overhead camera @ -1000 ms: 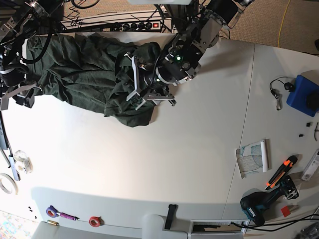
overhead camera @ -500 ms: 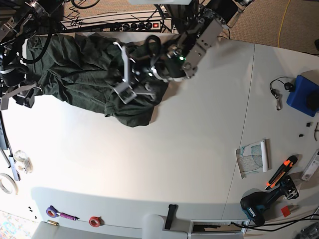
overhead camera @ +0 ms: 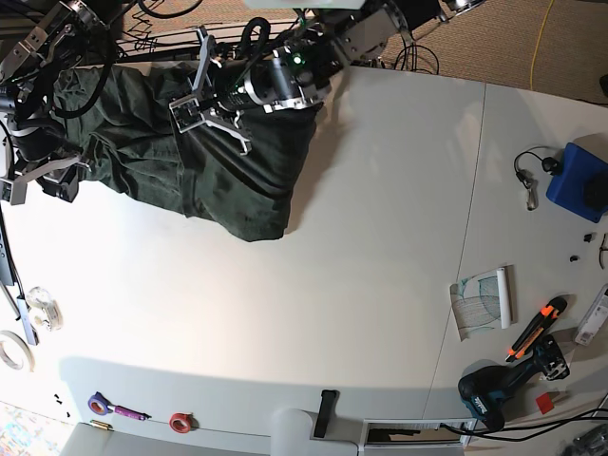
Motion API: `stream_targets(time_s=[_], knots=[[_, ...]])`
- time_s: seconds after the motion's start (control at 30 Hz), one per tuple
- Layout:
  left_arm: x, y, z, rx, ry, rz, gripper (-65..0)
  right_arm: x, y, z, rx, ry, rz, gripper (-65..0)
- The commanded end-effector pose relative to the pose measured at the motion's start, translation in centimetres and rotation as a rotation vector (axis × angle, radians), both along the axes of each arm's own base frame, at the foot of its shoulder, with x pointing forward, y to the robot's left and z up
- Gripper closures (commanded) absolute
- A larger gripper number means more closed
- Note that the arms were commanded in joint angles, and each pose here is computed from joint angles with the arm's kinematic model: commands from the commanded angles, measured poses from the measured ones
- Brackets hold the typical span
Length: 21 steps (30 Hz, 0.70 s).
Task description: Layout the t-shirt on the table in an organized manner, then fold the t-shirt properly
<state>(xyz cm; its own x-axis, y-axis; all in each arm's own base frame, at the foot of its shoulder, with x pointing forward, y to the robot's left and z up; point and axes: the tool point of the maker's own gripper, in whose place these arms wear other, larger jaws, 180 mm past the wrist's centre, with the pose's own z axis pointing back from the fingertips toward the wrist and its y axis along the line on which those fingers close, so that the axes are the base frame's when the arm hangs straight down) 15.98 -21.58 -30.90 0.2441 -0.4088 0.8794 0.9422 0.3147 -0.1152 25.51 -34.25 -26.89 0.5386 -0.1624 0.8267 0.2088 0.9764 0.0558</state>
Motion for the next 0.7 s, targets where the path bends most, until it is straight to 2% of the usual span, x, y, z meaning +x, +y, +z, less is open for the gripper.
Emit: stream_targets(time_s=[0.0,0.03,0.07,0.1,0.33,0.5,0.6,0.67], knots=[[0.4,-0.7,1.6,-0.049,-0.029,0.004,-14.1,0.6,-0.2,1.7,-0.025,-0.058,0.007,-20.1],[0.5,-0.6,1.6,-0.047,-0.033,0.005,-24.7,0.6,-0.2,1.7,-0.025,-0.058,0.007,-20.1],[0.6,-0.6,1.6,-0.043,-0.040,0.007,-32.3,0.6,-0.2,1.7,-0.025,-0.058,0.007,-20.1],[0.7,-0.5,1.6,-0.038,-0.047,0.008,-35.4,0.6,-0.2,1.7,-0.025,-0.058,0.007,-20.1],[2.7,0.3,2.3,-0.047,-0.069,0.055,-35.4,0.6,-0.4,1.7,-0.032,-0.055,0.004,-20.2],[4.7,2.0,1.7,-0.007,-0.054,0.119,-35.4,-0.6,-4.0,2.6,-0.169,-0.014,-0.084,-20.9],[5.7,3.0,1.4,0.004,-0.052,0.152,-35.4,-1.9,-6.5,4.1,-0.207,-0.028,-0.152,-33.2],[6.2,3.3,1.3,0.008,-0.051,0.167,-35.4,-2.9,-8.1,5.1,-0.229,-0.033,-0.197,-36.9]])
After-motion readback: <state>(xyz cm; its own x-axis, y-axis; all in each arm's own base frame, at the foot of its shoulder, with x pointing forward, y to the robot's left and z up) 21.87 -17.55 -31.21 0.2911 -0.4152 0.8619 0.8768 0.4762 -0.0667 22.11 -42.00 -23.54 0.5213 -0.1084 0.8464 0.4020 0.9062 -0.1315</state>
